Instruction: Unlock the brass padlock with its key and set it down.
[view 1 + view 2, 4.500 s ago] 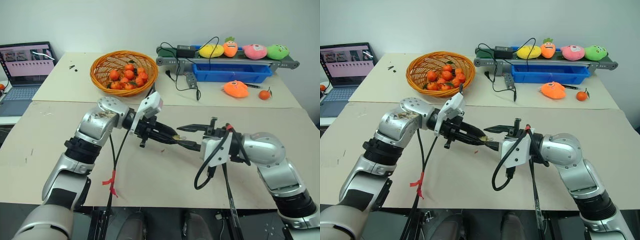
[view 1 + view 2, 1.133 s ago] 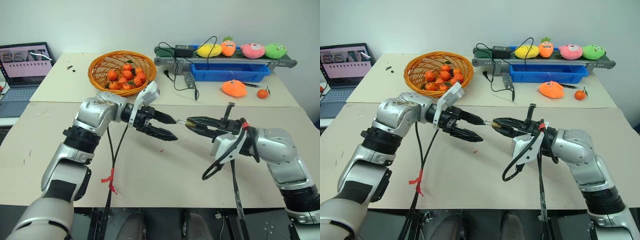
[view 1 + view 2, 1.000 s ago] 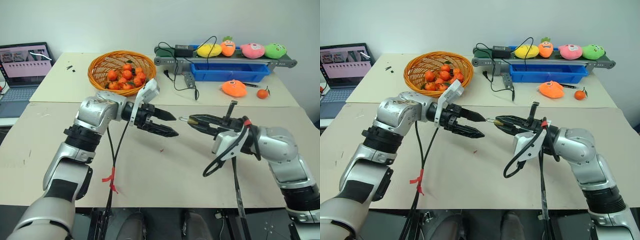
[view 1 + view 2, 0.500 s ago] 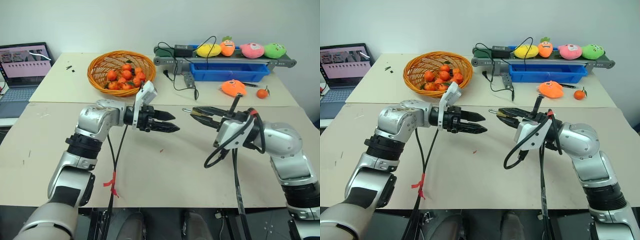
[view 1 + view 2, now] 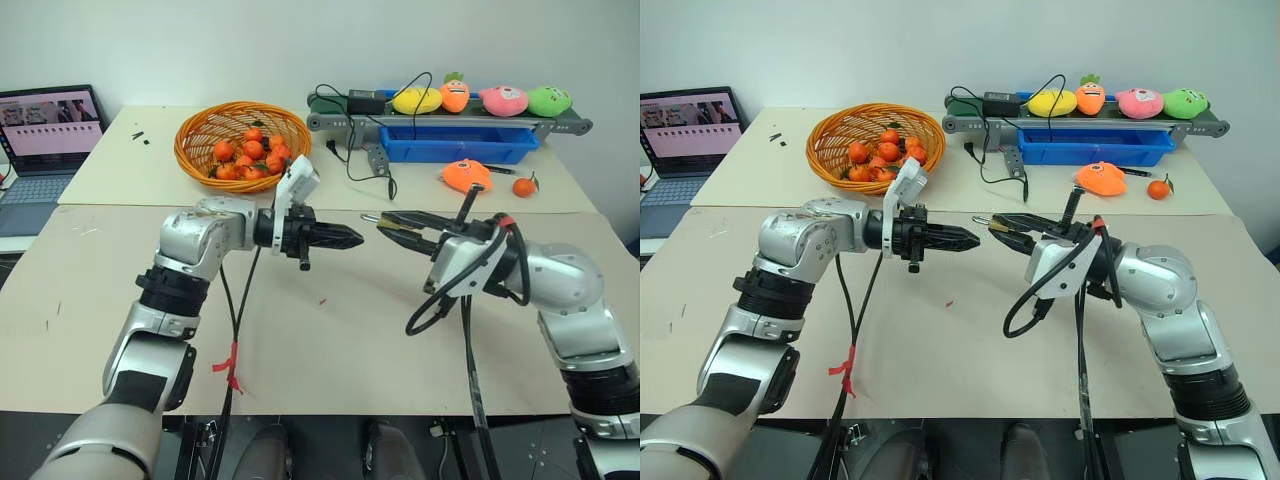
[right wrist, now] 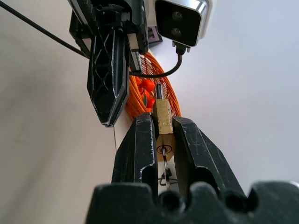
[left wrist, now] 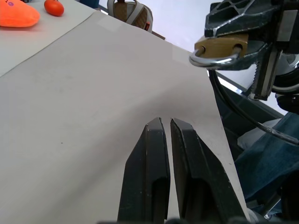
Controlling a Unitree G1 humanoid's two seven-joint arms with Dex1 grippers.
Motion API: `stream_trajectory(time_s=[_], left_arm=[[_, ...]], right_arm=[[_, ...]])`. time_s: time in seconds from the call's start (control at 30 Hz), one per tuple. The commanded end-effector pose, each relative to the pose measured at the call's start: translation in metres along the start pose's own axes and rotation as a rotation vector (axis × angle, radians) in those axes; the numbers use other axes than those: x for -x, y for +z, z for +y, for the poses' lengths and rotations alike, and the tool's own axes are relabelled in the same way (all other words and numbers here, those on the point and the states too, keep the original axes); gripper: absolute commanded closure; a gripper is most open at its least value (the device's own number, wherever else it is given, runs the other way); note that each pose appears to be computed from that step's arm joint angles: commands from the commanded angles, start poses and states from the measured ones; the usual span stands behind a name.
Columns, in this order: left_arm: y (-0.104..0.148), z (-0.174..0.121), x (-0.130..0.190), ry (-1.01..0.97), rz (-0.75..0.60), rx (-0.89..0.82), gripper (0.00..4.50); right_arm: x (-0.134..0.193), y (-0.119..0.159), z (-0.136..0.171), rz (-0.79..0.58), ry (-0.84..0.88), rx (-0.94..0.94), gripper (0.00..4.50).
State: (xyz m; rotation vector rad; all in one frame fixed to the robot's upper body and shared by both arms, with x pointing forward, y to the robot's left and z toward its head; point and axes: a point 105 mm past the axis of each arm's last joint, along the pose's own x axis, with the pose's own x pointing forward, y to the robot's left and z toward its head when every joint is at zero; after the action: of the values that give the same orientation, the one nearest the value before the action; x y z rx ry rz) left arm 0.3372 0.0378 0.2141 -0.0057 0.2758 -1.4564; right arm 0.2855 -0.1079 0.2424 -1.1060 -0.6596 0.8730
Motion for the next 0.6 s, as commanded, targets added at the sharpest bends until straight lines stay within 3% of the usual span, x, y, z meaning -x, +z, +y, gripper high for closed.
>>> stream_trajectory(time_s=[0.03, 0.6], left_arm=[[0.018, -0.003, 0.000, -0.011, -0.039, -0.056, 4.22], [0.015, -0.001, 0.001, 0.008, -0.025, -0.063, 4.22]], right_arm=[[-0.001, 0.012, -0.004, -0.034, -0.016, 0.024, 4.29], [-0.004, -0.011, 0.012, -0.011, 0.009, 0.035, 4.29]])
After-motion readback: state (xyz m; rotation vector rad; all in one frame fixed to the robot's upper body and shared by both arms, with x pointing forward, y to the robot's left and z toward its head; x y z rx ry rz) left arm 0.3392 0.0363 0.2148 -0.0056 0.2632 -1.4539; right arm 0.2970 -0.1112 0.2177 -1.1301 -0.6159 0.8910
